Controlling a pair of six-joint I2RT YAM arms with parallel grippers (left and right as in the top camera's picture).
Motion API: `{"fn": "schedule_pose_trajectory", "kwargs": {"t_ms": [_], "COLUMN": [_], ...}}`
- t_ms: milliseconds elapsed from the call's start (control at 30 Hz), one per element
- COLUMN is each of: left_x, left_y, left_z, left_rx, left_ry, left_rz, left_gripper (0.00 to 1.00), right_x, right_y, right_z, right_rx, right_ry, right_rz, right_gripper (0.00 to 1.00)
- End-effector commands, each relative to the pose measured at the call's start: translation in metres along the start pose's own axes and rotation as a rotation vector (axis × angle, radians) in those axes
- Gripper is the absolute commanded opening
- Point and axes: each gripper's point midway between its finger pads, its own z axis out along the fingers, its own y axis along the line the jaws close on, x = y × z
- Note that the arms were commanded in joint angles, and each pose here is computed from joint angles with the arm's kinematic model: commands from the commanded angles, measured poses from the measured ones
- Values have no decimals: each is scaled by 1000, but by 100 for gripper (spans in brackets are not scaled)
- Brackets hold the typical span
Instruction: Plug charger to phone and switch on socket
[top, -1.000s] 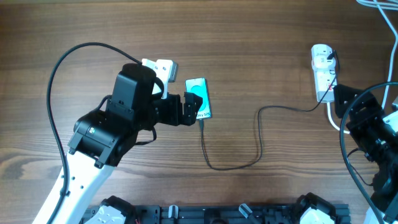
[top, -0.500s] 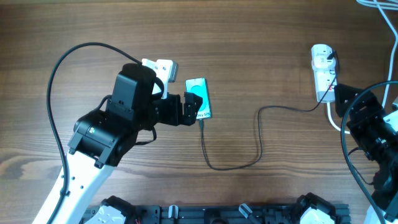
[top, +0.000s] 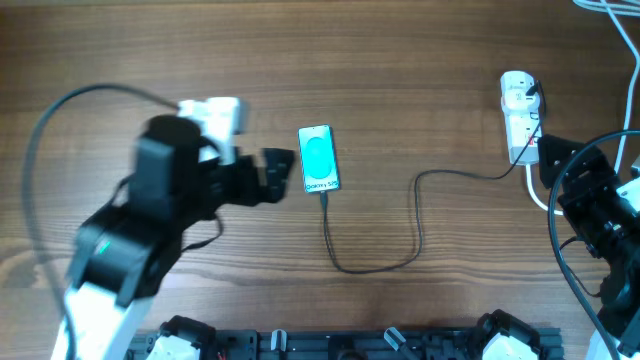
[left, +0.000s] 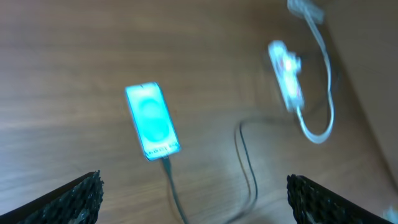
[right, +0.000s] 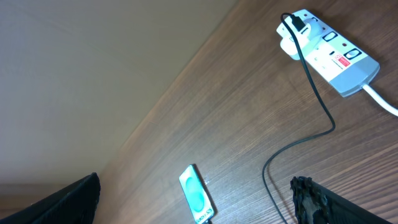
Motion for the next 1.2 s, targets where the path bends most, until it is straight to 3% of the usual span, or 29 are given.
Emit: {"fn": "schedule_pose_trajectory", "kwargs": {"t_ms": [0,233,467,700,933,1167], "left_x": [-6,9,39,52,43,51], "left_y": [33,84,130,159,176,193], "left_z": [-35,-75,-66,-45,-51,-54], "left_rx": [-79,-220,-321,-270,-208,-251], "left_ry": [-141,-365,-543,-743,-990,-1069], "left_rz": [-47,-135,-154,-253,-358,-408], "left_gripper": [100,100,100,100,100,100], "right_x": [-2,-2,-2,-2,-2,-2], "right_y": [-1,-1,-1,-1,-1,-1], "right_z": [0,0,0,0,0,0], "right_rx": [8,8,8,8,8,8], "right_ry": [-6,-6,-6,-6,-6,-6], "right_rz": [7,7,7,7,7,7], "right_gripper": [100,100,100,100,100,100]}}
